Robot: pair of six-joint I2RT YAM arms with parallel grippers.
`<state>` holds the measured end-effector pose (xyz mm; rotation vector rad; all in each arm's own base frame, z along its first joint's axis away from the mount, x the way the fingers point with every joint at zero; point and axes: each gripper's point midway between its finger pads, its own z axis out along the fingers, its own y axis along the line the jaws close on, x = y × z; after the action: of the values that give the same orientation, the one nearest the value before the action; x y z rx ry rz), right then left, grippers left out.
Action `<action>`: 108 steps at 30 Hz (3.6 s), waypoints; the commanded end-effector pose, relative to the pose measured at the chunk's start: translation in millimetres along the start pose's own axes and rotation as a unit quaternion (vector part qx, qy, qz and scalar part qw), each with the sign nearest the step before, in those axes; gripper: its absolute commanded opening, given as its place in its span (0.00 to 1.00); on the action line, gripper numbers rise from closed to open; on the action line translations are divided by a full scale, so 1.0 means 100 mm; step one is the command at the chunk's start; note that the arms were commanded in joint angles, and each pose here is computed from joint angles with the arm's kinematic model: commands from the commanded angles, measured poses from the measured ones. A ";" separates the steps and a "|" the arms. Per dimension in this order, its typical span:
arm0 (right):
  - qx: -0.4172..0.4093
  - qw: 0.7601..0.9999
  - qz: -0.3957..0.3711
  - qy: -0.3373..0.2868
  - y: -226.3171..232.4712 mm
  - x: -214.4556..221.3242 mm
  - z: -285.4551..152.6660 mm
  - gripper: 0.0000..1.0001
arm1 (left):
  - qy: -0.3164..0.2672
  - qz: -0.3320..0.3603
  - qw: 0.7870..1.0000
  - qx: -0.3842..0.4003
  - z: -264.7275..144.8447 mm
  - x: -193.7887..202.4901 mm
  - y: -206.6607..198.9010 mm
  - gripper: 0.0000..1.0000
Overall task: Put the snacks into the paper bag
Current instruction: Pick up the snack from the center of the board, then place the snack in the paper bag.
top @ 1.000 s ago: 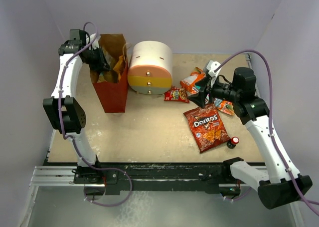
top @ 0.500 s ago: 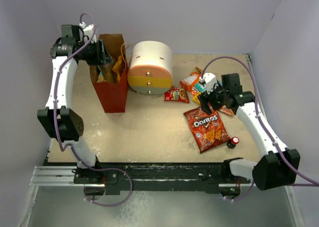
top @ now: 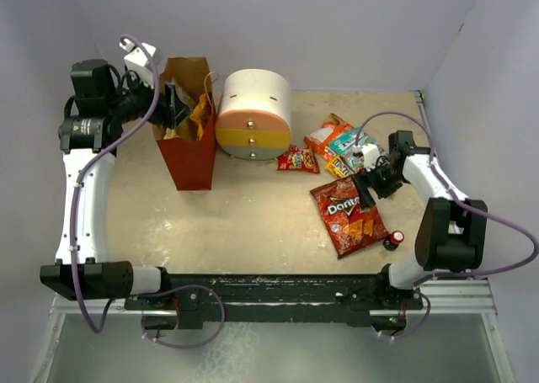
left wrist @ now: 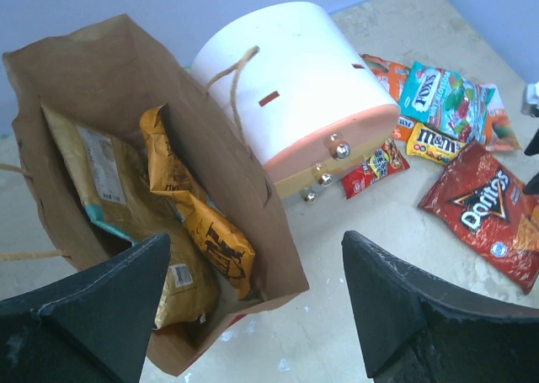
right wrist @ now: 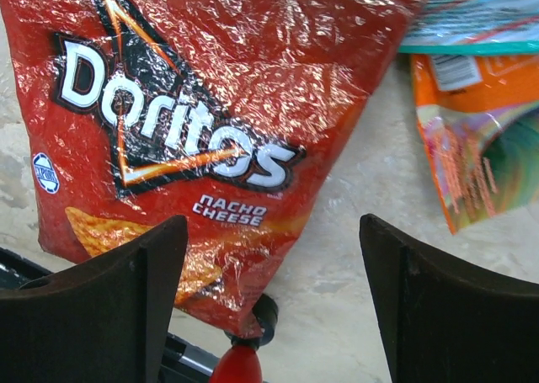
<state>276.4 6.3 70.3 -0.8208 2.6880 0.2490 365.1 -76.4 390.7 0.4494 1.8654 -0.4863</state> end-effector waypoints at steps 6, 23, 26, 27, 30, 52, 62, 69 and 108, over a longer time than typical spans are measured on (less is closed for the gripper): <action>-0.113 0.994 0.008 0.006 0.21 -0.03 0.28 0.80 | -0.026 0.074 0.995 0.061 -0.04 0.21 -0.29 0.90; -0.209 0.977 0.014 -0.029 0.39 -0.25 0.37 0.22 | -0.021 0.067 0.994 0.088 -0.05 0.56 -0.47 0.92; -0.224 0.974 0.009 -0.043 0.43 -0.32 0.30 0.04 | -0.026 0.076 0.992 0.098 -0.08 0.57 -0.54 0.92; -0.226 0.973 0.004 -0.049 0.44 -0.35 0.27 0.00 | -0.027 0.078 0.991 0.102 -0.08 0.57 -0.55 0.92; -0.234 0.970 -0.013 -0.071 0.48 -0.45 0.15 0.00 | -0.028 0.085 0.989 0.119 -0.10 0.58 -0.62 0.92; -0.221 0.921 -0.115 -0.301 0.87 -1.22 -1.10 0.00 | 0.006 0.145 0.939 0.311 0.25 1.00 -1.59 0.85; -0.172 0.875 -0.147 -0.428 1.03 -1.62 -1.95 0.00 | 0.018 0.117 0.921 0.370 0.57 1.13 -2.05 0.86; -0.161 0.834 -0.179 -0.497 1.18 -1.83 -2.55 0.00 | -0.007 0.096 0.917 0.388 0.76 0.94 -2.19 0.86; -0.198 0.790 -0.156 -0.559 1.55 -1.99 -2.98 0.00 | -0.151 -0.095 0.824 0.538 1.11 0.08 -2.73 0.29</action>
<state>273.3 158.3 421.8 -0.8083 1.4193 0.9295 331.6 -373.3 337.1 0.7623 1.3439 -1.6795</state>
